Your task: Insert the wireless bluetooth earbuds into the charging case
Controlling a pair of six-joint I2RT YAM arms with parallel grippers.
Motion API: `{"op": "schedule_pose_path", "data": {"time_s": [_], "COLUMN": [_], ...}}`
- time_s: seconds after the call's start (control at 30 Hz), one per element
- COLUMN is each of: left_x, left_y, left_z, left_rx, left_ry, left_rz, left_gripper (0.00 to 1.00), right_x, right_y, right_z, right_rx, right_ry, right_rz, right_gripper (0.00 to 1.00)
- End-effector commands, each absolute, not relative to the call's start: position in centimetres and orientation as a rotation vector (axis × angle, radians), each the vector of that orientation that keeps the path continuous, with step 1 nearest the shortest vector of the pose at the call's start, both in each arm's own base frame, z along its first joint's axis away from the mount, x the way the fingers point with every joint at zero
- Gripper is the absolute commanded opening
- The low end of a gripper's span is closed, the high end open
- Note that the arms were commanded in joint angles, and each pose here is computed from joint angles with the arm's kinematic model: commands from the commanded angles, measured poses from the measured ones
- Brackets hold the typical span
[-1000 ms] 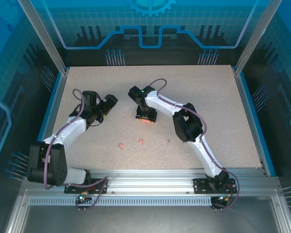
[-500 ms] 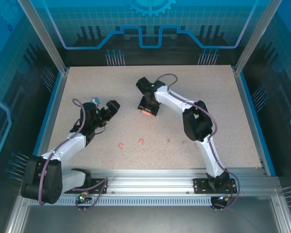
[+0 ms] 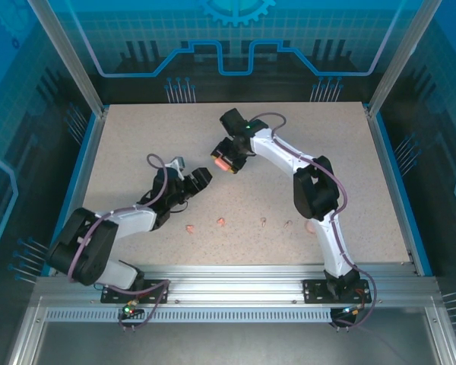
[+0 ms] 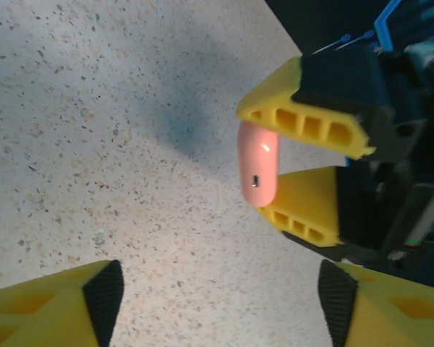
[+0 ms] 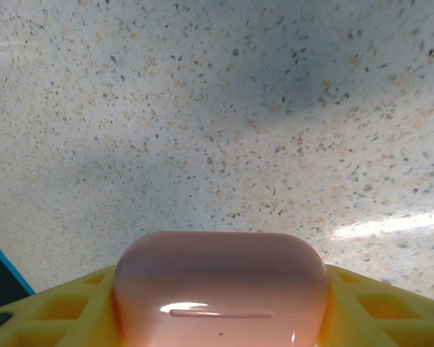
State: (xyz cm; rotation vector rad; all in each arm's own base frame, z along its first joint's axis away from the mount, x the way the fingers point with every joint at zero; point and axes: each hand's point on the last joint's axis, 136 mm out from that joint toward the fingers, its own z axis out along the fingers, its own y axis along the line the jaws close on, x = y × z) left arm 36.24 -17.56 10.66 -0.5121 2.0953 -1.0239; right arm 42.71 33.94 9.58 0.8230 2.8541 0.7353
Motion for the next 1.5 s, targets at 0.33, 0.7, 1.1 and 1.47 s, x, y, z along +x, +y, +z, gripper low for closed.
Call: {"op": "schedule_pose_path", "data": {"time_s": [0.33, 0.7, 1.1, 1.47], "left_x": [39.9, 40.8, 40.8, 40.8], "left_y": [-20.0, -20.3, -20.7, -20.7], "left_z": [12.3, 12.1, 12.2, 12.5], "left_rx": [-0.471, -0.487, -0.490, -0.482], "left_ry": [1.957, 1.948, 1.937, 1.930], "left_rz": [-1.095, -1.088, -1.095, -1.093], "left_gripper": [0.56, 0.44, 0.39, 0.19], "right_x": [41.1, 40.5, 39.9, 39.7], "right_y": [36.7, 37.2, 37.3, 37.5], "right_z": [12.2, 13.0, 13.0, 13.4], "right_rx": [0.813, 0.793, 0.782, 0.774], "right_ry": [2.846, 2.843, 2.846, 2.843], "right_rz": [0.860, 0.886, 0.892, 0.897], "right_gripper": [0.58, 0.58, 0.58, 0.59]}}
